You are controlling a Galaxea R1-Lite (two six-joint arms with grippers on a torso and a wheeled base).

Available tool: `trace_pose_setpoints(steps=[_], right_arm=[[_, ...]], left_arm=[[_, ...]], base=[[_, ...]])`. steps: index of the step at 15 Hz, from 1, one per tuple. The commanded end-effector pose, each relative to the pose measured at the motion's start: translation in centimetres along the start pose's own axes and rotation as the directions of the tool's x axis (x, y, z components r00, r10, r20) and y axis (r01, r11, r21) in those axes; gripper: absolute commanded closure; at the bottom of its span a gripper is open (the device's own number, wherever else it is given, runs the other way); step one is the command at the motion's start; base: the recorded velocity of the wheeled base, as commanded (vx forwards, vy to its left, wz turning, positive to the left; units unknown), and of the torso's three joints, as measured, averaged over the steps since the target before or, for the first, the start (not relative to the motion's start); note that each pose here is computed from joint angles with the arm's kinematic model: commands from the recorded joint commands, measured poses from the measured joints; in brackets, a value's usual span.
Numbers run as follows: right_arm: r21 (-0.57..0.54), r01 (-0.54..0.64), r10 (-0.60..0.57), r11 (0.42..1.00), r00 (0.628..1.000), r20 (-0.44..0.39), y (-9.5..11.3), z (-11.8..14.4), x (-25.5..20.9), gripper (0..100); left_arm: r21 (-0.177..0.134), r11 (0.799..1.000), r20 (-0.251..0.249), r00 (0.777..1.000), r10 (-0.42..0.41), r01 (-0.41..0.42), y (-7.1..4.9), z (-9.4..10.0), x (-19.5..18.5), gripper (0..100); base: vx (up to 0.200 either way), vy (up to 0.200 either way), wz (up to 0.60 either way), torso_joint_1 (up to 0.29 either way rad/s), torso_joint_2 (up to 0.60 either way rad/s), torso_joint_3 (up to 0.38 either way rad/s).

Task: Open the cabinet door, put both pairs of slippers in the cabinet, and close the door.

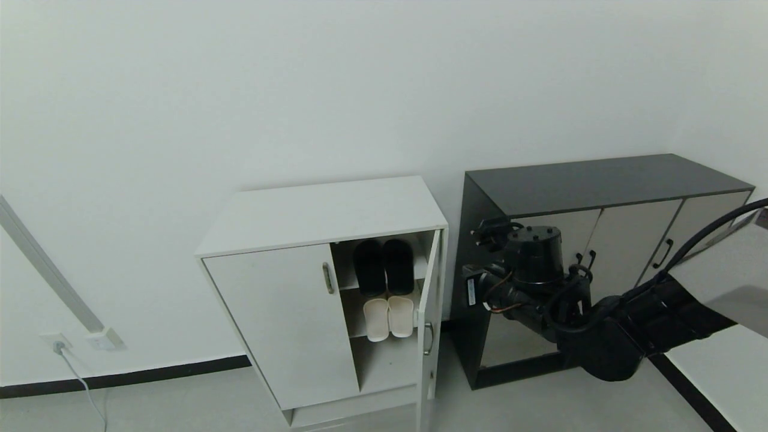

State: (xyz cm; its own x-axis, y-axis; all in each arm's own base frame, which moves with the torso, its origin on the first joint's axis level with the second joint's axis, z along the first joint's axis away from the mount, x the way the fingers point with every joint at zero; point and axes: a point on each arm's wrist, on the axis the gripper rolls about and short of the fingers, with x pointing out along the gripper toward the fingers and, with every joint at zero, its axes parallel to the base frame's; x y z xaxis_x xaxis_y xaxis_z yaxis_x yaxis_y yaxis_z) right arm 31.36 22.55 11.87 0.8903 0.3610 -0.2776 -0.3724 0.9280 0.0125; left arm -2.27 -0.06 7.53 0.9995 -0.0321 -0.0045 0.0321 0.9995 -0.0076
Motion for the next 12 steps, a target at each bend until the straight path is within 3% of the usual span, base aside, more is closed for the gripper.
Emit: trace_pose_setpoints(steps=[1, 4, 10, 12], right_arm=[[-0.004, -0.008, 0.008, 1.0, 1.0, 0.0, 0.29, -0.05, -0.17, 100], [-0.019, -0.012, 0.012, 1.0, 1.0, -0.003, 0.51, -0.19, -0.21, 100], [-0.018, -0.04, 0.04, 0.999, 0.999, 0.012, 1.14, -0.36, -0.39, 100], [-0.018, -0.038, 0.038, 0.999, 0.999, 0.023, 1.08, -0.49, -0.34, 100]], left_arm=[[0.0, 1.0, 0.0, 1.0, 0.0, 0.0, 0.0, -0.01, 0.0, 100], [0.0, 1.0, 0.0, 1.0, 0.0, 0.0, 0.0, -0.01, 0.0, 100], [0.0, 1.0, 0.0, 1.0, 0.0, 0.0, 0.0, -0.01, 0.0, 100], [0.0, 1.0, 0.0, 1.0, 0.0, 0.0, 0.0, -0.01, 0.0, 100]], base=[[0.0, 0.0, 0.0, 0.0, 0.0, 0.0], [0.0, 0.0, 0.0, 0.0, 0.0, 0.0], [0.0, 0.0, 0.6, 0.002, 0.01, 0.003], [0.0, 0.0, 0.0, 0.0, 0.0, 0.0]])
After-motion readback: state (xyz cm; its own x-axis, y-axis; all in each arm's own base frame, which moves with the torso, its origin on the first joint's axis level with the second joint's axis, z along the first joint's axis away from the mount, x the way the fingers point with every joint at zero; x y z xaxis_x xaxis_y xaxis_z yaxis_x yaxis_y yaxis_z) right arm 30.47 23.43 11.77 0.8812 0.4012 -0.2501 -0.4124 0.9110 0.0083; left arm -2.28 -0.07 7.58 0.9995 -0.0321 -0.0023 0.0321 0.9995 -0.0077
